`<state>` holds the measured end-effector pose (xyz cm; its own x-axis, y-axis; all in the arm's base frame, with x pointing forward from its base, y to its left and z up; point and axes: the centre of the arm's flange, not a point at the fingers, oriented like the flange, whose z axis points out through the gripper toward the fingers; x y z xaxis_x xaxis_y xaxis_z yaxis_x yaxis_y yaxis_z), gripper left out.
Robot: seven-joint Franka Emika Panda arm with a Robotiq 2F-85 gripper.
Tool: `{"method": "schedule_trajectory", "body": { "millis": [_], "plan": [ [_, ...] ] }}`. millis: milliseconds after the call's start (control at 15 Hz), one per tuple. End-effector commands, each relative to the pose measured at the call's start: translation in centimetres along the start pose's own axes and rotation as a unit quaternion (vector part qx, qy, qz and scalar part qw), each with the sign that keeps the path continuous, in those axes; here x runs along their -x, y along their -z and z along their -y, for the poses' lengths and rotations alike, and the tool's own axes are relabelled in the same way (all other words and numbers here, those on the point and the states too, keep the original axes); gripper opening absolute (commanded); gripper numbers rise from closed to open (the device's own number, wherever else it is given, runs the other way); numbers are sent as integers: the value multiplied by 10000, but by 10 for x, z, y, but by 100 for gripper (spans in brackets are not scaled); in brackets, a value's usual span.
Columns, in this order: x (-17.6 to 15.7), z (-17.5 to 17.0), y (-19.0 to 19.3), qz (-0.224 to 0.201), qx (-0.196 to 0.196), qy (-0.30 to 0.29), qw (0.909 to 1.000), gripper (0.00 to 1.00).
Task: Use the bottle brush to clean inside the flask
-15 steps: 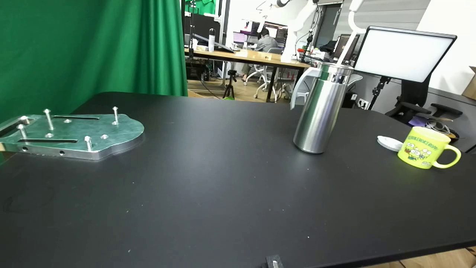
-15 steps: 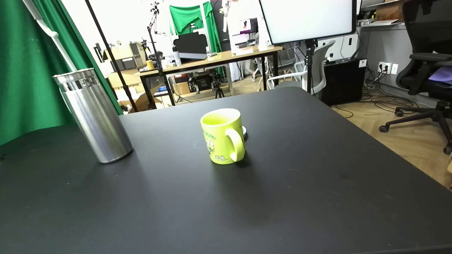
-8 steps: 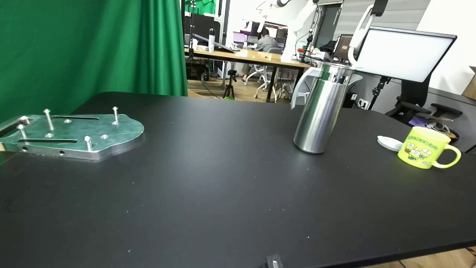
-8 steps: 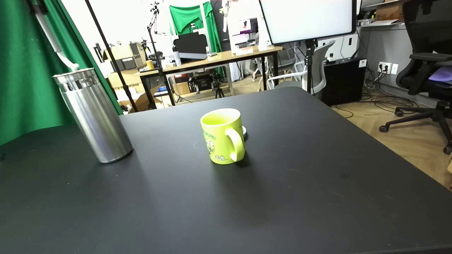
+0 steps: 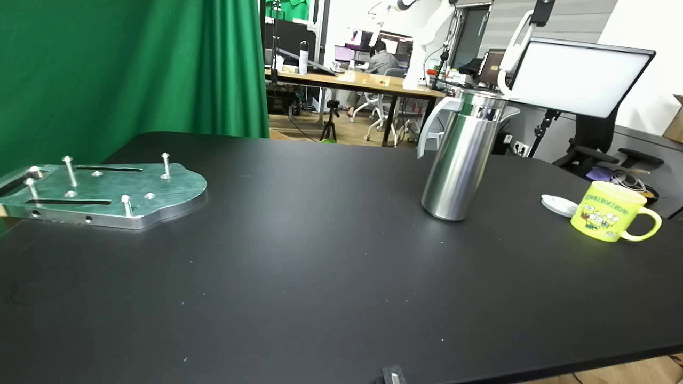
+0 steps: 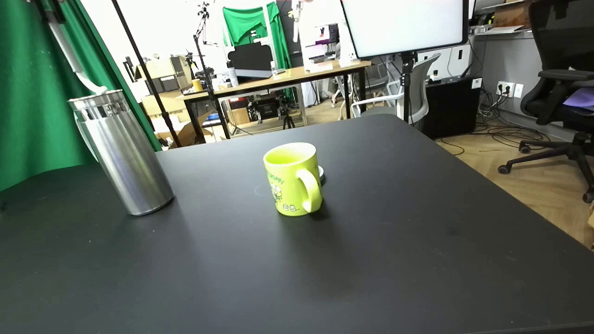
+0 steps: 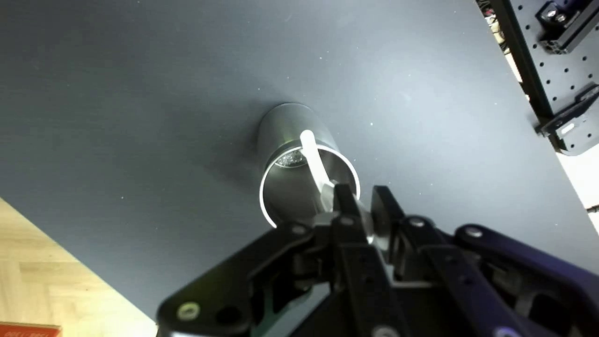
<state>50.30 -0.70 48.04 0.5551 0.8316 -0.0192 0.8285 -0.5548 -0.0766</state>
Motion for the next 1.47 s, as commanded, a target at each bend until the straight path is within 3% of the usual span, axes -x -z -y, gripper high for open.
{"method": "schedule_trajectory", "body": {
  "millis": [0, 400, 1133, 1400],
  "plan": [
    [-6, 4, 18, -23, 121, -10, 9999, 4],
    [-27, 0, 26, -97, 225, 190, 9995, 4],
    [-31, -8, -54, 100, -309, 425, 9986, 4],
    [-30, -3, -31, 80, -190, 403, 9990, 4]
  ]
}}
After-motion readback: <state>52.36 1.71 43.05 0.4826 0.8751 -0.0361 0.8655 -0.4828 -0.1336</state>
